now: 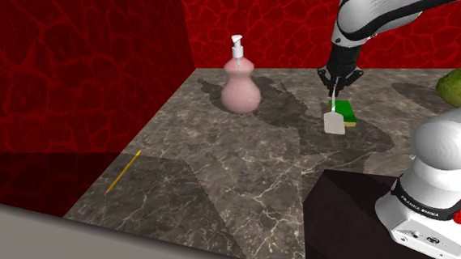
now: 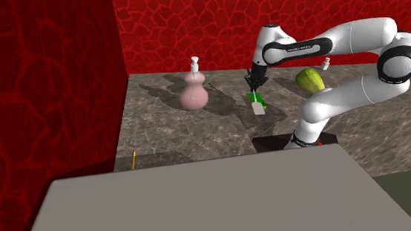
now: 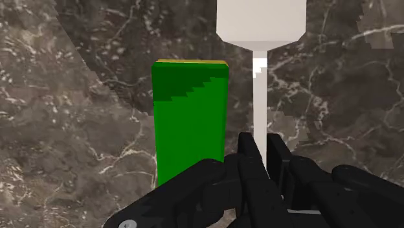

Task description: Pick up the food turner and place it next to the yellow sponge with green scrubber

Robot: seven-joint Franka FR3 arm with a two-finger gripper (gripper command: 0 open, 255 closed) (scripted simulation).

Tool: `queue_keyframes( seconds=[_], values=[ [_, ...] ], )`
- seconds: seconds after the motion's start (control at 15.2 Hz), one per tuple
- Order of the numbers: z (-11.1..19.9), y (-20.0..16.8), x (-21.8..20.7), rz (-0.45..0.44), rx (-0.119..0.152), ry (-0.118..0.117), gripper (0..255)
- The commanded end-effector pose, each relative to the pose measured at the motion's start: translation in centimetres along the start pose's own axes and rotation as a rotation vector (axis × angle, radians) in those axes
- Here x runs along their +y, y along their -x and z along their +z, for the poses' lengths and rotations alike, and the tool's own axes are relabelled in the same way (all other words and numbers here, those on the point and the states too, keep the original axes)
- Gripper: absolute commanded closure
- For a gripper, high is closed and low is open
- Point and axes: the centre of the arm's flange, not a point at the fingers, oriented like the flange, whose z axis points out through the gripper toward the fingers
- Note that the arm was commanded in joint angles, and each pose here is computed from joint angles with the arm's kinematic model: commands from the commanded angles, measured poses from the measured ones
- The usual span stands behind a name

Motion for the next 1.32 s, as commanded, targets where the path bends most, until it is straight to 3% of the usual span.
queue_keyframes(
  seconds=[0.0,0.99,1.25],
  values=[
    [0.3,-1.9,1.9,-0.002,0.000,0.000,255],
    [1.3,-16.3,15.5,-0.002,0.000,0.000,255],
    [2.9,-16.5,15.8,-0.002,0.000,0.000,255]
  ],
)
